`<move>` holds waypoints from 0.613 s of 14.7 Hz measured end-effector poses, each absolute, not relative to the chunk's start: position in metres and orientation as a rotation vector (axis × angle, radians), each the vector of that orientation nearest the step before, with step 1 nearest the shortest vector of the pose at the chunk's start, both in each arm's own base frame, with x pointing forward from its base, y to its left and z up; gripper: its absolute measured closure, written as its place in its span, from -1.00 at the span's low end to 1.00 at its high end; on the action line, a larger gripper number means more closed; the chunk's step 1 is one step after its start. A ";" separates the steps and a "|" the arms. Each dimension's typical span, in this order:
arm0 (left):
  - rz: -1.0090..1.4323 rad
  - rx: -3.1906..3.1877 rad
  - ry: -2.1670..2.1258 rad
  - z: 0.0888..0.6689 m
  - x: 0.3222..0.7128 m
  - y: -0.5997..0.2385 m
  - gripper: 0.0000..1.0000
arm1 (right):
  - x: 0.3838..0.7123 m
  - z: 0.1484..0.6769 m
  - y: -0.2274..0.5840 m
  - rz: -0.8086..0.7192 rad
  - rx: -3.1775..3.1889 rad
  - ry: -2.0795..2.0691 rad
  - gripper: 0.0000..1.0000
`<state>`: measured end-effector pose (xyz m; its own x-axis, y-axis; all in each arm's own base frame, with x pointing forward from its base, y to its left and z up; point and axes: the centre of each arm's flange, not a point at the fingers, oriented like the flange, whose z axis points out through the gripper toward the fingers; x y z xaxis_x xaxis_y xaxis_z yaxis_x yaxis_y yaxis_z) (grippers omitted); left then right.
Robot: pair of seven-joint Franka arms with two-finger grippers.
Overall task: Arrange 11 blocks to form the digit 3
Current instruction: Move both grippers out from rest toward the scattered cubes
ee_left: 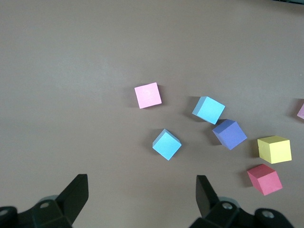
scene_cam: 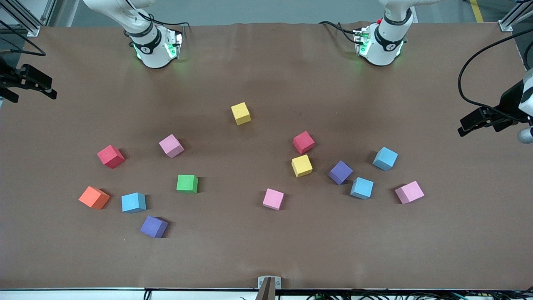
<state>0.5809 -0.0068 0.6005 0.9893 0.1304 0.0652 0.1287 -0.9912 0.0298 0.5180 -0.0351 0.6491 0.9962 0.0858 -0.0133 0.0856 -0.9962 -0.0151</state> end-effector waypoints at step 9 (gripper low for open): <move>0.080 3.108 0.186 0.591 0.585 -0.012 -1.00 | 0.516 0.644 -0.031 0.066 -3.120 -0.145 -1.00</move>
